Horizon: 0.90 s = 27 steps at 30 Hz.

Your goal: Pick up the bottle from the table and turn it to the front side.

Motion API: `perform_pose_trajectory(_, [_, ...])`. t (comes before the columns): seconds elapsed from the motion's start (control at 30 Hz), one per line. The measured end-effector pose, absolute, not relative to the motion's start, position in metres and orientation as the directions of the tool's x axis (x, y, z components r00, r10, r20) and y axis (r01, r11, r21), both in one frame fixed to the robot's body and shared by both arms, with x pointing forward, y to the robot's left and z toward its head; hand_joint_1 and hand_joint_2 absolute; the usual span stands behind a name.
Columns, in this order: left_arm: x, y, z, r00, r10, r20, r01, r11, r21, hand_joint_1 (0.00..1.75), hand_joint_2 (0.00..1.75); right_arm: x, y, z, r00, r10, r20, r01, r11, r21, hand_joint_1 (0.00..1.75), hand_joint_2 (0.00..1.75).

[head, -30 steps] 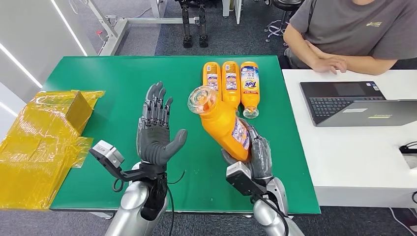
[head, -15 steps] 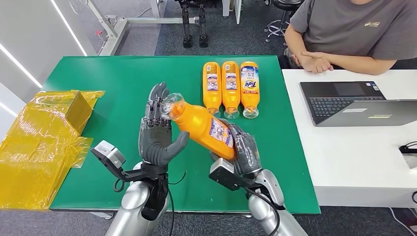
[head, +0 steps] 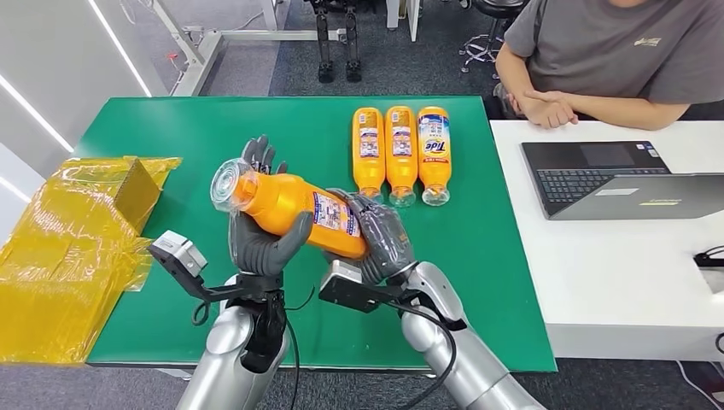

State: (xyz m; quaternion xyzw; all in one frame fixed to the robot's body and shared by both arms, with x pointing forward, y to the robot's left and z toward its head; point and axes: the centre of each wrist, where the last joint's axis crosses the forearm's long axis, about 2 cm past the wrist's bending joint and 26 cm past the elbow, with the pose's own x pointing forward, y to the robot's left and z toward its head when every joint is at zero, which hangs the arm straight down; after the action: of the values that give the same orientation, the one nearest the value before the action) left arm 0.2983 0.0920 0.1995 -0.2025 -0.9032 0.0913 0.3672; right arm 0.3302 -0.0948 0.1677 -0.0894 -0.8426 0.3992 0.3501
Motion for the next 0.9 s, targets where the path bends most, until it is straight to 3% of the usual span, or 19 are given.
perform_pose_trajectory(0.9, [0.295, 0.108, 0.187, -0.657, 0.358, 0.664, 0.161, 0.927, -0.340, 0.05, 1.75, 0.338, -0.083, 0.152, -0.719, 0.454, 0.527, -0.270, 0.516, -0.813, 1.75, 1.75])
